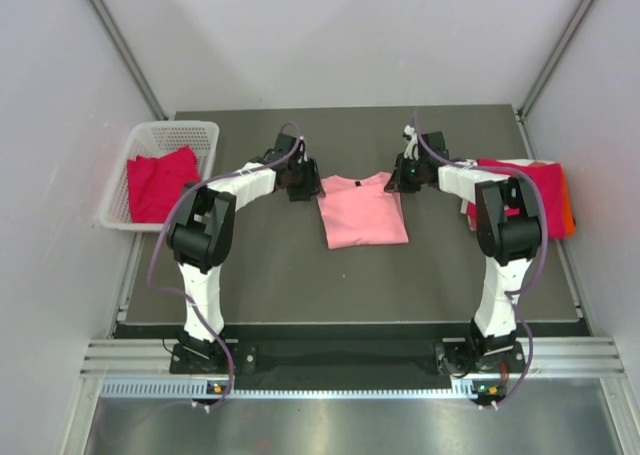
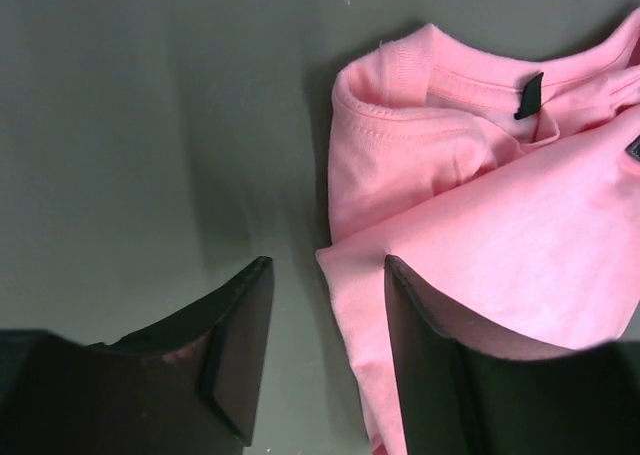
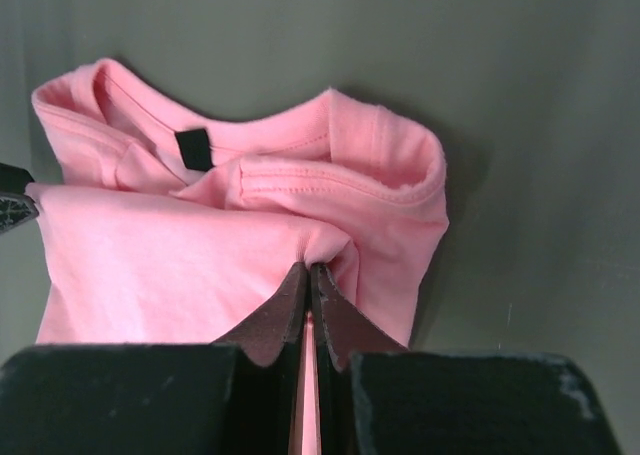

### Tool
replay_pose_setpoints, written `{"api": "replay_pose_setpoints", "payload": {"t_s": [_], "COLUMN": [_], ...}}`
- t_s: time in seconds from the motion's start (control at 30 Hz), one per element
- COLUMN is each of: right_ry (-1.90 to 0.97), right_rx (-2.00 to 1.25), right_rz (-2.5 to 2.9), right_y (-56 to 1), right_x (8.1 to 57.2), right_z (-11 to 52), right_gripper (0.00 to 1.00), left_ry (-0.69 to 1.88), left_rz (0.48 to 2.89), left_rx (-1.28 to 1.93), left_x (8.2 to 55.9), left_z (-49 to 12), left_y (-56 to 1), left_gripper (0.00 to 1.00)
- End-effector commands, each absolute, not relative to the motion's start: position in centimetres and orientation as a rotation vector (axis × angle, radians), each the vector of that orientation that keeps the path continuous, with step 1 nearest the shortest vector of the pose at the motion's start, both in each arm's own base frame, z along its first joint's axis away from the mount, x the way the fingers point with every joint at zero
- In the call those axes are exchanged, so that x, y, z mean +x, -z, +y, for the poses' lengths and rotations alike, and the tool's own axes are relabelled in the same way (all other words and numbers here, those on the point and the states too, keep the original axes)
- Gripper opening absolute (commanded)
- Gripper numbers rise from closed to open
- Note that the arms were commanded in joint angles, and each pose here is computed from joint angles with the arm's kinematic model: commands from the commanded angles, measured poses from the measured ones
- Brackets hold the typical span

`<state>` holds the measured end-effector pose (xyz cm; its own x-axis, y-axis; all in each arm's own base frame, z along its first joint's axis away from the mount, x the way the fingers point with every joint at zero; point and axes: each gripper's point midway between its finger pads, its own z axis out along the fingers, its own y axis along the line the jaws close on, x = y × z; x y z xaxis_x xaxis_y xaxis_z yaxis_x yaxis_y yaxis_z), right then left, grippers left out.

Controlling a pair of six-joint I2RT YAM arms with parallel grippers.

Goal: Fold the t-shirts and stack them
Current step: Fold the tshirt

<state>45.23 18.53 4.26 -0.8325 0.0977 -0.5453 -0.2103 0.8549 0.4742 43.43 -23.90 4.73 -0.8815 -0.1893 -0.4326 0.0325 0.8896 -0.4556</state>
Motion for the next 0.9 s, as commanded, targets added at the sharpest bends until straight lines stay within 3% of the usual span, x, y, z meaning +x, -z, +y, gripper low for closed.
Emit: {"api": "replay_pose_setpoints", "payload": {"t_s": [0.0, 0.3, 0.47, 0.6, 0.63, 0.8, 0.87], "right_ry": [-0.73, -0.719, -0.717, -0.721, -0.721, -0.724, -0.724], "right_rx": [-0.119, -0.116, -0.116, -0.117, -0.117, -0.119, -0.119], "right_rz": [2.317, 2.317, 2.323, 2.326, 2.326, 2.326, 2.324], "right_y": [-8.3, -8.2, -8.0, -8.0, -8.0, -8.0, -8.1], "right_x": [46.6, 46.5, 46.6, 46.5, 46.6, 46.5, 46.5], "right_z": [19.4, 19.3, 19.3, 19.3, 19.3, 19.4, 19.4], "right_gripper": [0.0, 0.0, 0.0, 0.0, 0.0, 0.0, 0.0], "left_ry": [0.659, 0.685, 0.732, 0.719, 0.717, 0.767, 0.783], "left_rz": [2.487, 2.522, 2.525, 2.539, 2.547, 2.539, 2.535], "left_rx": [-0.083, -0.083, -0.077, -0.088, -0.089, -0.095, -0.094], "left_x": [44.7, 44.6, 44.4, 44.1, 44.0, 43.8, 44.0], "left_z": [-24.0, -24.2, -24.8, -24.5, -24.4, -25.0, -25.3], "left_y": [-6.5, -4.9, -5.0, -4.9, -4.7, -4.7, -4.7], "left_gripper": [0.52, 0.49, 0.36, 0.54, 0.54, 0.49, 0.42]}}
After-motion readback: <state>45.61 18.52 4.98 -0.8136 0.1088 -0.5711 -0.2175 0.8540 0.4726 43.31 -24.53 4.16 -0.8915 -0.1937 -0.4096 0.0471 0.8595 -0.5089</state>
